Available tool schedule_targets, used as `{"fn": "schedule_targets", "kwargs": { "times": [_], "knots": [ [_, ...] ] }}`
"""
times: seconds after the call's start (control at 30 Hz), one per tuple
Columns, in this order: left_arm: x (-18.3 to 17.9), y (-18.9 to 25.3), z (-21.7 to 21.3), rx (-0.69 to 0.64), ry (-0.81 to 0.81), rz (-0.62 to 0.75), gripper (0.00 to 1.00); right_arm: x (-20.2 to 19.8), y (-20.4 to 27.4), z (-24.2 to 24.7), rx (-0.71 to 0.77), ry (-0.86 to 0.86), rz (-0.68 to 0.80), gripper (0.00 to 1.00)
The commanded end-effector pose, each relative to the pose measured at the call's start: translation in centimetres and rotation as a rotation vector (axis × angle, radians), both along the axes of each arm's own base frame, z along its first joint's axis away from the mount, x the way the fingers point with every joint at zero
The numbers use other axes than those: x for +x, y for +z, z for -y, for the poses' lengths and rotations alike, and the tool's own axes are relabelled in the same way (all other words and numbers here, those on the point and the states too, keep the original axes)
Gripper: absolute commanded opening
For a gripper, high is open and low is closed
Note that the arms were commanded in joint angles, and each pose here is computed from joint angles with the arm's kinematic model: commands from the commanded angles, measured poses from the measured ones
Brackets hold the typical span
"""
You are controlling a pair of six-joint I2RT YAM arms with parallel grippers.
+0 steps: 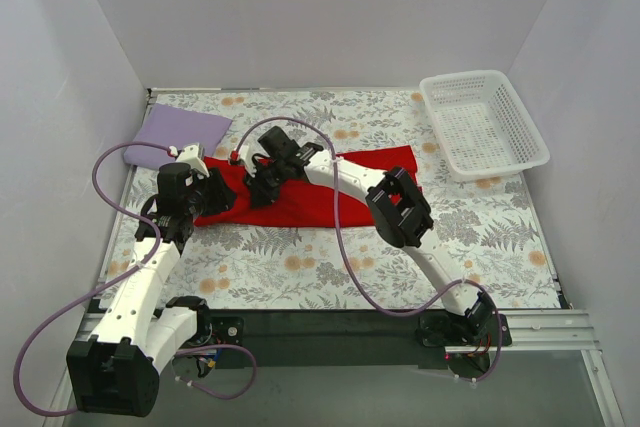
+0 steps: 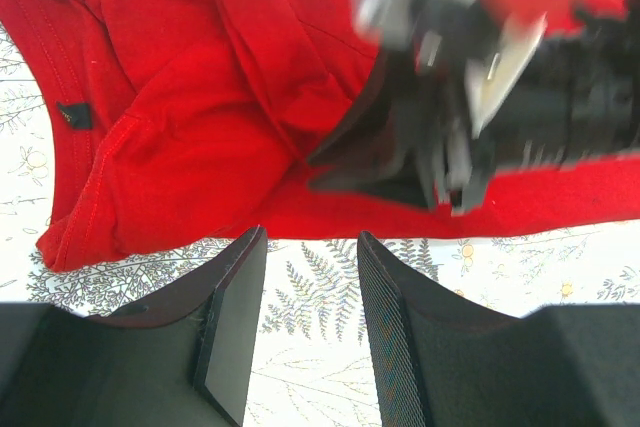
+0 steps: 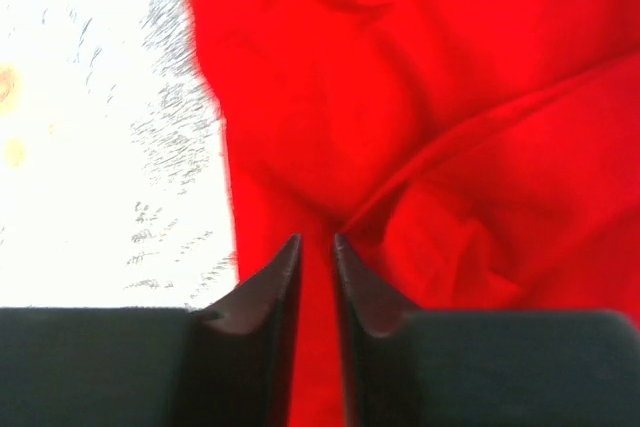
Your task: Fold and stack the t-shirts
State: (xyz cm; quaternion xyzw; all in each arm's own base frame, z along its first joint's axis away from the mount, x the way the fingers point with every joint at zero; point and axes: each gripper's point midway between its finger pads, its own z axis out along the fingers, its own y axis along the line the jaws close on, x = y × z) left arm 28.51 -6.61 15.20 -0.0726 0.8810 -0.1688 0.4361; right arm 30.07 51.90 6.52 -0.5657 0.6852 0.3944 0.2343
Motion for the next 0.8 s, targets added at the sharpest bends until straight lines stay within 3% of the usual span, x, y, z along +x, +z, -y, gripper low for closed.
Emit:
{"fn": "schedule_targets", "kwargs": {
  "times": [0.0, 0.27, 0.4, 0.77],
  "knots": [
    [0.0, 0.5, -0.3, 0.004, 0.011, 0.023, 0.40, -1.2, 4.2, 0.1, 0.025, 0.063, 0.109, 0.29],
    [-0.1, 1.1, -0.4, 0.006, 0.020, 0.046, 0.40, -1.4, 8.4, 2.2, 0.085, 0.122, 0.168, 0.42],
    [-0.1, 1.2, -0.5, 0.006, 0.023, 0.049, 0.40, 0.4, 10.3, 3.6, 0.142, 0.119, 0.155, 0.47],
    [-0.3, 1.0, -0.3, 0.001, 0.014, 0.042, 0.40, 2.3, 5.1, 2.6, 0.116, 0.143, 0.086, 0.49]
  ]
}}
